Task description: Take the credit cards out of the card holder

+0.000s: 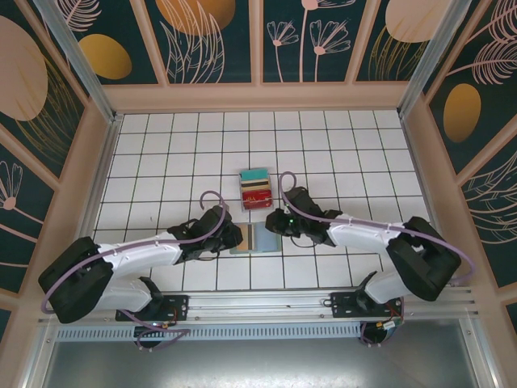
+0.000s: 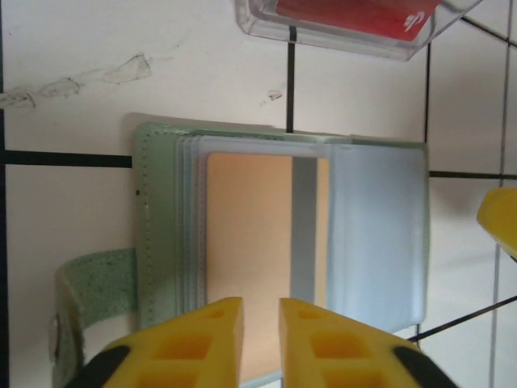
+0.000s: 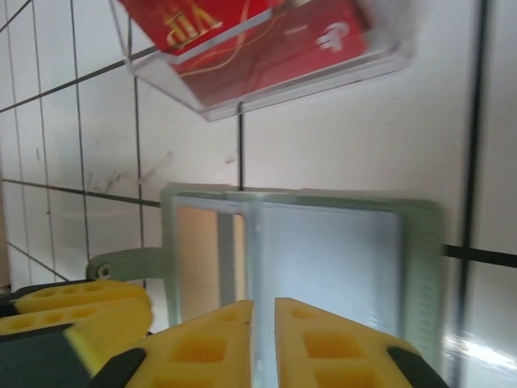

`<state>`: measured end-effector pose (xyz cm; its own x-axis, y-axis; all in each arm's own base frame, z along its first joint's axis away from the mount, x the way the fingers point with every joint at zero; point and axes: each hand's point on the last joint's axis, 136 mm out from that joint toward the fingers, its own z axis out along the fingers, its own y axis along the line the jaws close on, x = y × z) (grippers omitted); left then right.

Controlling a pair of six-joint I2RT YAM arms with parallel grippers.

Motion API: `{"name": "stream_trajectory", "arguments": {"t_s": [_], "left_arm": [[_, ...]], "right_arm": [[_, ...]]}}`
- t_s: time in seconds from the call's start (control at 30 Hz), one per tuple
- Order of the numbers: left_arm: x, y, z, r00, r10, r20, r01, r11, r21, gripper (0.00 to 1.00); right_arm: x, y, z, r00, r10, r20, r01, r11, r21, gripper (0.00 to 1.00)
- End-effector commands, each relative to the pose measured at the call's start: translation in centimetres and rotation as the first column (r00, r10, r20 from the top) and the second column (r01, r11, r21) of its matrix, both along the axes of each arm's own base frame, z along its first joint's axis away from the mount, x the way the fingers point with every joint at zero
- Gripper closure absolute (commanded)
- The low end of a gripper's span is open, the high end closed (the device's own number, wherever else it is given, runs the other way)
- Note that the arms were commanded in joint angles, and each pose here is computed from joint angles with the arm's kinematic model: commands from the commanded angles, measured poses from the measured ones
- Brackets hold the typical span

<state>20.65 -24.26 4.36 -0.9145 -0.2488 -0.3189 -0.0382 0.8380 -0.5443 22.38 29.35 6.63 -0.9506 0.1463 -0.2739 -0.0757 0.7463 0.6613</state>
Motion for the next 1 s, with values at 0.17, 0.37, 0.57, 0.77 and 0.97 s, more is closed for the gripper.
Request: {"name": "stream_trajectory", "arguments": {"t_s": [0.17, 0.37, 0.57, 0.77, 0.97], "left_arm": [[-0.2, 1.1, -2.3, 0.999, 0.015, -0.036, -0.013, 0.998, 0.056, 0.91], [-0.6, 1.1, -2.9, 0.998, 0.015, -0.056, -0.012, 0.999, 0.052, 0.91], [-0.8, 0.9, -3.5, 0.997, 0.008, -0.078, -0.004, 0.999, 0.048, 0.92], [-0.9, 1.0, -3.6, 0.997, 0.011, -0.083, -0.007, 0.999, 0.051, 0.94], [-0.9, 1.1, -3.5, 0.996, 0.014, -0.084, -0.010, 0.999, 0.051, 0.94]], "right_arm": [[-0.6, 4.4, -0.3, 0.994, 0.088, -0.063, -0.082, 0.992, 0.096, 0.86], [-1.3, 4.4, -1.8, 0.989, 0.096, -0.114, -0.085, 0.992, 0.096, 0.86], [-2.0, 3.8, -2.9, 0.986, 0.087, -0.146, -0.075, 0.994, 0.082, 0.85], [-2.4, 3.0, -3.7, 0.984, 0.072, -0.165, -0.064, 0.997, 0.049, 0.86], [-2.7, 2.2, -4.5, 0.981, 0.058, -0.183, -0.054, 0.998, 0.024, 0.86]]}}
